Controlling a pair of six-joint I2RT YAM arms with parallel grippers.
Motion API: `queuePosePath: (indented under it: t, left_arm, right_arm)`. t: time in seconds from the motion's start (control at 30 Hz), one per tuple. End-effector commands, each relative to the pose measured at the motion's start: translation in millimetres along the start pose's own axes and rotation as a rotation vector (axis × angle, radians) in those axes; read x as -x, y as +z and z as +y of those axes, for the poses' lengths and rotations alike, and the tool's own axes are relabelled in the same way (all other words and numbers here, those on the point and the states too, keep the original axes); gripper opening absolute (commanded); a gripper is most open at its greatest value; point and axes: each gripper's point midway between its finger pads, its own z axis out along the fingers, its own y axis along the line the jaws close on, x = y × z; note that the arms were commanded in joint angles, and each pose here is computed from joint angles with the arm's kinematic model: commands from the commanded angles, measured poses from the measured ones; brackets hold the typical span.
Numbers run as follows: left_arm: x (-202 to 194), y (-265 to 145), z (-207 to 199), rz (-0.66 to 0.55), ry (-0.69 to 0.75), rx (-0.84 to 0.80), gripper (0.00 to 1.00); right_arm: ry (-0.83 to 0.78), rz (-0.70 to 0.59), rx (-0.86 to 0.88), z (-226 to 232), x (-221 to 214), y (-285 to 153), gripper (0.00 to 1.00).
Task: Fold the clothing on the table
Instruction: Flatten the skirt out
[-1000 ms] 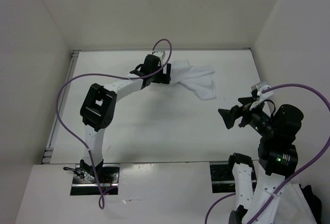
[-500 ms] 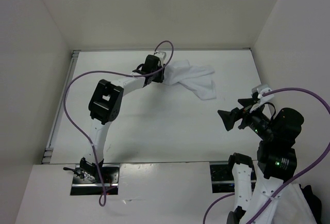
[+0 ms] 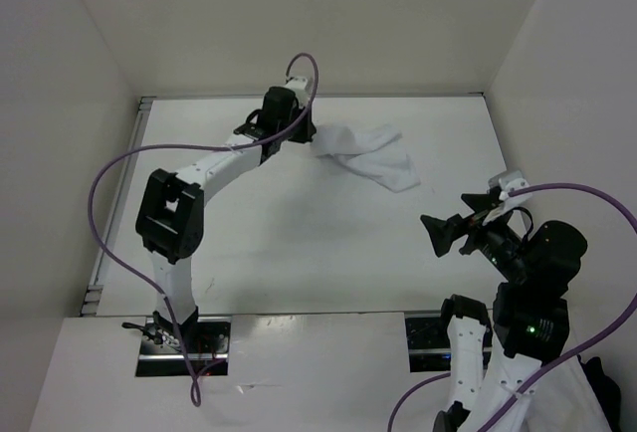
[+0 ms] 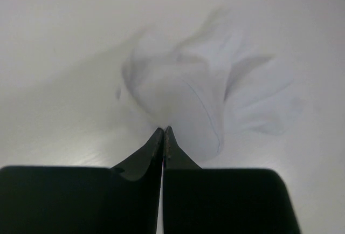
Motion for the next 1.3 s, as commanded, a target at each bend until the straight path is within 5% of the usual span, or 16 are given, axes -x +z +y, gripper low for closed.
queuePosePath:
  t: [0.0,0.23,0.43,0.57,0.93,1.27]
  left_arm:
    - [109.7,-59.3,-55.3,-0.249,0.051,-0.095,0.0]
    - [124.1,-96.9,-74.2,-0.298,0.068,-0.108,0.0]
    - [204.2,-197.2,-111.4,-0.447,0.056,-0.14,0.0]
    - [225.2,-217.1,-133.8,-0.419,0.102,-0.18,0.0]
    - [158.1,-201.0,-184.1,-0.294,-0.024,-0.195,0.0]
    - [101.7,-141.9,-169.4,-0.252,0.054,0.012,0.0]
  right_arm:
    - [-0.031,-0.052,-0.032,-3.5,10.3,-1.4,0.99]
    - [-0.043,-0.072,-0.043,-1.2,13.5,-5.1,0.99]
    - [-0.048,-0.066,-0.032,0.6,11.8,-5.2,0.99]
    - [-0.055,-0.054,0.007,2.1,10.7,-0.9,0.99]
    - [0.078,-0.182,0.174,2.2,87.7,23.8,0.99]
    - [-0.01,-0.125,0.065,-12.2,44.0,22.6,0.99]
